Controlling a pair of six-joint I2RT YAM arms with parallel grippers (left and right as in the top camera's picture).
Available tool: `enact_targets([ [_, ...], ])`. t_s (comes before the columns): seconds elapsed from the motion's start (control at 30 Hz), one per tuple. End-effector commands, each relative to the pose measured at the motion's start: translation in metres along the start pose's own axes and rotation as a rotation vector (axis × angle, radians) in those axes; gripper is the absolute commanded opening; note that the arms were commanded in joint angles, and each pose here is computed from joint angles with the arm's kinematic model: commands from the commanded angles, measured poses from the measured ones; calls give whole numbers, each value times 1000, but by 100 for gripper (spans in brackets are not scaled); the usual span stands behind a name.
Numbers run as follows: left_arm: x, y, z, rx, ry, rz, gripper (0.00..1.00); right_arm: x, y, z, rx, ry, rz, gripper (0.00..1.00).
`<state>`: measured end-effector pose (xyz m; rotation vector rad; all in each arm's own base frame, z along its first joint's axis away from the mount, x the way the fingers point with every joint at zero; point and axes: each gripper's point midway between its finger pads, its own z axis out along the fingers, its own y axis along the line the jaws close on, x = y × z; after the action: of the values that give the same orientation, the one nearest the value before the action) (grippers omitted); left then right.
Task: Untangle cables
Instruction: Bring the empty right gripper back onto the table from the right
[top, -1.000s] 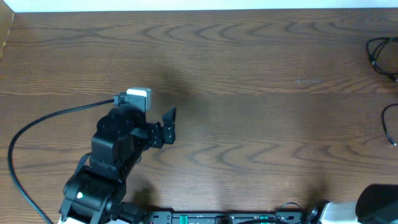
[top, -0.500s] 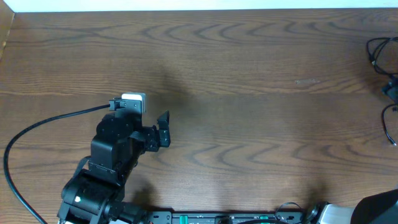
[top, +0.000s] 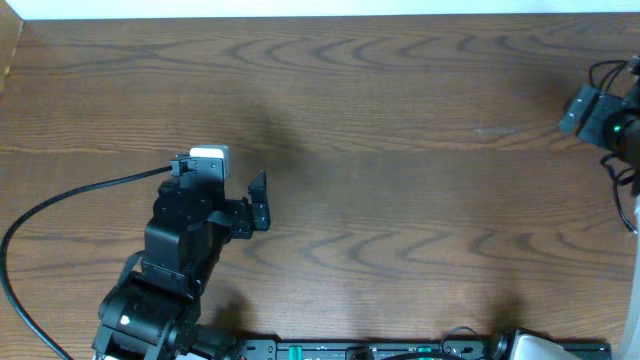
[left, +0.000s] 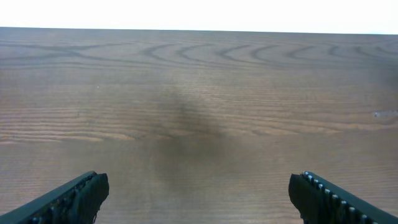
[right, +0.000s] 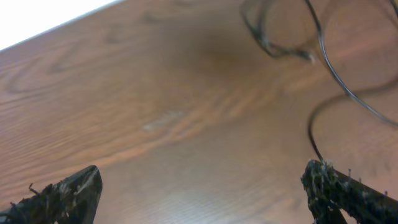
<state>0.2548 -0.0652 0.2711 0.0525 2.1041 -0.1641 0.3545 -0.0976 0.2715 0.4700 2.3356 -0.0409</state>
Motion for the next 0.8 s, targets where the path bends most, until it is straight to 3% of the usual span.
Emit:
enact_targets([
  [0.0, -4, 4, -2, -22, -15, 22, 98, 8, 16, -8, -9, -39, -87, 99],
  [0.17, -4, 4, -2, -23, -15, 29, 98, 28, 31, -1, -43, -88, -113, 99],
  [0.4, 5, 7, -2, -38, 22, 73, 98, 79, 27, 28, -44, 5, -24, 99],
  [0.6, 6, 21, -3, -114, 25, 83, 98, 81, 39, 15, -33, -80, -120, 99],
  [0.77, 8, 10, -2, -49, 32, 80, 98, 76, 47, -17, -49, -201, -143, 99],
])
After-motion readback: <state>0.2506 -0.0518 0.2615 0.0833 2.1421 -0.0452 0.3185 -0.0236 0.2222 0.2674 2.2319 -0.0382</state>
